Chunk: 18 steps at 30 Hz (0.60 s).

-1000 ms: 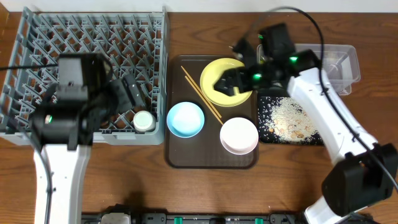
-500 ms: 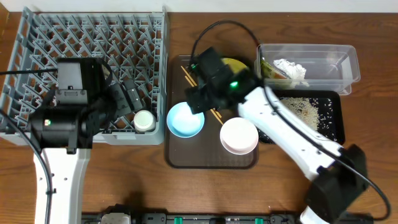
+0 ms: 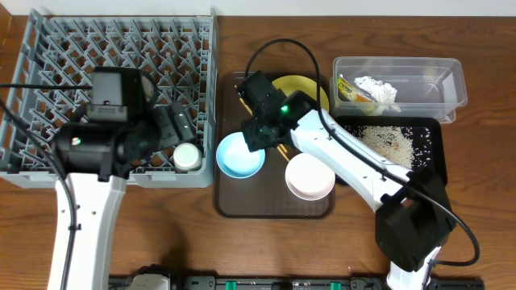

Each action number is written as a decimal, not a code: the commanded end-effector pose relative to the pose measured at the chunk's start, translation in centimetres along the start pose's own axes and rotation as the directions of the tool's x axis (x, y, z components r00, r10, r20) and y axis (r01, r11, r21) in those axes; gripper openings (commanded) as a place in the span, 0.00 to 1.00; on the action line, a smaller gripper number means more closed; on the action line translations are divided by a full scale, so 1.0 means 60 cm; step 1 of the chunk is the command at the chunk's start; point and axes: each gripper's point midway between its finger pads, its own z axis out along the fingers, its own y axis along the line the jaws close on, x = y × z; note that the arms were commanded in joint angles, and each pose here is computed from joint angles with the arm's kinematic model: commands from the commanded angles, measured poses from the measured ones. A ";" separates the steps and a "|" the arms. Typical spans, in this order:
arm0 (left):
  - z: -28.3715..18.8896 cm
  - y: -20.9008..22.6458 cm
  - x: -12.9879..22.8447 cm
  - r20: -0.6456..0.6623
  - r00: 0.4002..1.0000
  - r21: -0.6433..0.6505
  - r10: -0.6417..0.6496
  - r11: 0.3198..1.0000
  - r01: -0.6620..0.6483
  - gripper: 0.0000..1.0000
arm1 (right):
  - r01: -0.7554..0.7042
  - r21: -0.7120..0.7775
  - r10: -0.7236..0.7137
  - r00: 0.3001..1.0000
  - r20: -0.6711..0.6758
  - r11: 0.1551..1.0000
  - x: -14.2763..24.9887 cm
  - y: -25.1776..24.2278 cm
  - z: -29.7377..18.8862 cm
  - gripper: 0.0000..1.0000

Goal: Sort waste into correct bins and load items into the dishwasher

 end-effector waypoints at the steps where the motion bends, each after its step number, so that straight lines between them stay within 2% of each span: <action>1: 0.028 -0.005 0.015 -0.055 0.998 -0.027 0.012 1.000 -0.013 0.98 | -0.053 -0.014 0.052 0.998 -0.022 0.999 -0.004 -0.019 0.007 0.47; 12: 0.075 -0.008 0.026 -0.146 0.989 -0.064 -0.014 0.998 0.004 0.98 | -0.068 0.009 0.068 0.994 -0.087 0.998 0.018 -0.038 0.008 0.45; 18: 0.101 -0.049 0.054 -0.208 0.977 -0.053 0.041 0.997 -0.053 0.90 | -0.129 0.018 0.130 0.989 -0.065 0.992 -0.002 -0.081 -0.004 0.46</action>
